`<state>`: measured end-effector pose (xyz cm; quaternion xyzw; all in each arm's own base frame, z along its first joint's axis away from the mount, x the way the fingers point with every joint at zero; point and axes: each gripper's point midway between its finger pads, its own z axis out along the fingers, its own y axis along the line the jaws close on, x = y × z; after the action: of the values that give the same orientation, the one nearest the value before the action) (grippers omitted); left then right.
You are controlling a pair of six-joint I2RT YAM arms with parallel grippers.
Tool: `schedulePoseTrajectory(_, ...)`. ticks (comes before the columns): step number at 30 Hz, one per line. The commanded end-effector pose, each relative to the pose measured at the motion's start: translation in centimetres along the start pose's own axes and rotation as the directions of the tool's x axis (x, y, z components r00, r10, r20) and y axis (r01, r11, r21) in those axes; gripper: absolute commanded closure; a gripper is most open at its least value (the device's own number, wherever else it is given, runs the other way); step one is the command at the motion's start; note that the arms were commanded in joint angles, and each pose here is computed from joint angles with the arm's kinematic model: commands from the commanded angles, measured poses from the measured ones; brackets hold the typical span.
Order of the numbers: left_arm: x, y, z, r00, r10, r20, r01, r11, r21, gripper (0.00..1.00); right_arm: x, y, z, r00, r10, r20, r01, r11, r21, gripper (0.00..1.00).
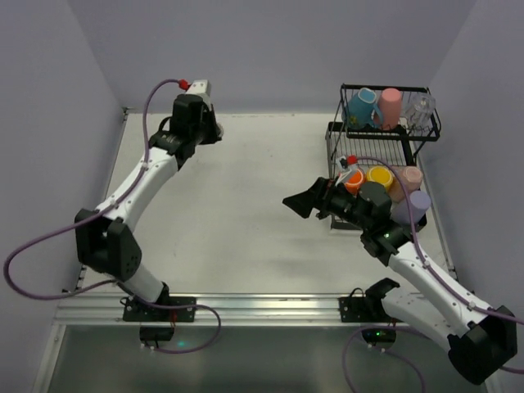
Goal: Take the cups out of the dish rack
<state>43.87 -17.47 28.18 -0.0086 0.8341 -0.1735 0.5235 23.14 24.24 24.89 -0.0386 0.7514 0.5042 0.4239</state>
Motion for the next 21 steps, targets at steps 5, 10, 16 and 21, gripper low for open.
schedulePoseTrajectory(5, 9.6, 13.2, 2.4, 0.874, 0.051, -0.483, -0.245, 0.905, -0.348, 1.00, 1.0, -2.1, -2.2, 0.986, -0.166, -0.036, 0.169, 0.976, 0.134, 0.01)
schedulePoseTrajectory(10, 9.0, 15.3, 3.2, 0.852, 0.062, -0.520, -0.321, 0.847, -0.425, 1.00, 1.7, -2.3, -2.6, 0.979, -0.196, -0.054, 0.202, 0.970, 0.135, 0.01)
schedulePoseTrajectory(16, 10.7, 16.8, 3.1, 0.797, 0.041, -0.603, -0.363, 0.829, -0.424, 1.00, 2.2, -2.6, -2.5, 0.978, -0.199, -0.064, 0.205, 0.970, 0.131, 0.01)
schedulePoseTrajectory(21, 11.4, 17.8, 3.1, 0.801, 0.003, -0.598, -0.311, 0.856, -0.413, 0.98, 2.1, -2.7, -2.2, 0.977, -0.202, -0.070, 0.210, 0.968, 0.136, 0.01)
